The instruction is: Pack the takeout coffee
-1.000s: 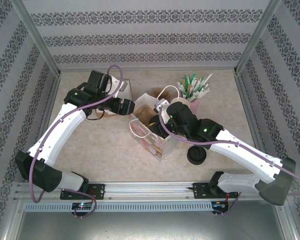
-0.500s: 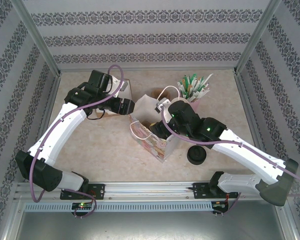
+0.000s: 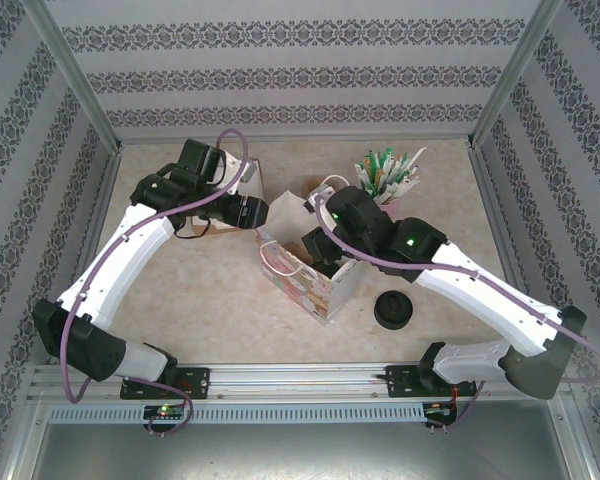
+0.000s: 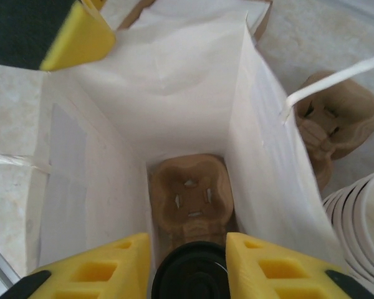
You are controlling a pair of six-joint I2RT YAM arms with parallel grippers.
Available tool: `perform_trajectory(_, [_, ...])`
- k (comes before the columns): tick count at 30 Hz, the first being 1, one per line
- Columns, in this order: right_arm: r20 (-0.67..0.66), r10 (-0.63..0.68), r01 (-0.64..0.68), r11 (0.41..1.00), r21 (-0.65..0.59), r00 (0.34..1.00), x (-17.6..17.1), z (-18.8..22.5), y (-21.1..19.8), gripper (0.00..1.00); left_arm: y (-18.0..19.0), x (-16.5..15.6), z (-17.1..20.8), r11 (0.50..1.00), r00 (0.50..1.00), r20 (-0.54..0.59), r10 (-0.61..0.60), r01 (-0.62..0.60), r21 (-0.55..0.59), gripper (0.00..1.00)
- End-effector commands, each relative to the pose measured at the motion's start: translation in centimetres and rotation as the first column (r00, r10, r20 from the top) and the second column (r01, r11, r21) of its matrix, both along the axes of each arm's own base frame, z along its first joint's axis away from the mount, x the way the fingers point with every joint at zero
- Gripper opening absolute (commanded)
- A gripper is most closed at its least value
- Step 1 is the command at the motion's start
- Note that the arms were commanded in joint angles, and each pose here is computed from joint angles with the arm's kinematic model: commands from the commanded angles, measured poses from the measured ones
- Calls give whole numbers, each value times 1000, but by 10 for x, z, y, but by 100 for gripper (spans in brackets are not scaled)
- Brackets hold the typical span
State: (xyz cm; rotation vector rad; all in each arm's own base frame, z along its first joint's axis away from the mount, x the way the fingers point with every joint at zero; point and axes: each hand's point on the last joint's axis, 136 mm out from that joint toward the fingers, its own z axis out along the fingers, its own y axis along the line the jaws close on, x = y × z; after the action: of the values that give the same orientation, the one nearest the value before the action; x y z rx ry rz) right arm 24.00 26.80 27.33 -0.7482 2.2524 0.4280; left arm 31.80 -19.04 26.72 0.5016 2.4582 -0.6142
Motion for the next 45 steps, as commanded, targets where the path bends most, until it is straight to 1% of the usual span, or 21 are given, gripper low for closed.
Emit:
perform_trajectory(1, [-45, -9, 8, 1000, -21, 999, 0, -5, 0, 35, -1, -4, 0, 999, 1000, -11, -15, 15, 29, 70])
perform_trajectory(8, [-109, -35, 22, 993, -119, 993, 3, -35, -3, 33, -2, -4, 0, 1000, 1000, -19, -12, 12, 27, 61])
perform_trajectory(12, [-142, -46, 24, 988, -154, 989, 3, -49, -4, 33, -1, -5, 0, 999, 1000, -21, -10, 11, 32, 60])
perform_trajectory(16, [-179, -59, 26, 983, -182, 982, 4, -60, -6, 33, -1, -4, -1, 999, 1000, -28, -8, 9, 36, 55])
perform_trajectory(20, [-207, -77, 35, 979, -202, 975, 7, -70, -8, 33, -1, -5, -4, 999, 999, -37, -6, 8, 44, 53])
perform_trajectory(24, [-240, -96, 42, 975, -220, 966, 11, -84, -10, 33, -1, -5, -6, 999, 999, -45, -7, 10, 49, 49])
perform_trajectory(30, [-274, -105, 41, 972, -230, 956, 14, -94, -10, 32, 1, -7, -4, 998, 999, -49, -2, 5, 56, 47])
perform_trajectory(33, [-260, -95, 42, 979, -201, 961, 16, -84, -7, 31, 1, -8, -1, 999, 999, -42, -1, 4, 54, 48])
perform_trajectory(36, [-225, -74, 45, 990, -133, 972, 16, -60, -3, 32, 0, -8, 2, 999, 999, -38, -1, 3, 52, 48])
perform_trajectory(38, [-200, -61, 45, 995, -85, 978, 15, -43, -1, 37, 0, -8, 4, 999, 999, -37, 2, 0, 51, 48])
perform_trajectory(39, [-188, -55, 44, 997, -62, 981, 13, -34, 0, 40, 0, -8, 6, 999, 999, -35, 4, -2, 49, 49])
perform_trajectory(41, [-167, -52, 48, 998, -28, 985, 11, -19, -2, 44, 0, -8, 6, 999, 999, -36, 9, -7, 50, 51])
perform_trajectory(43, [-146, -47, 48, 999, 4, 988, 8, -5, -3, 51, 1, -8, 7, 998, 999, -34, 17, -15, 53, 52])
perform_trajectory(45, [-131, -48, 53, 998, 36, 990, 6, 6, -5, 56, 2, -9, 7, 998, 999, -37, 20, -18, 53, 53])
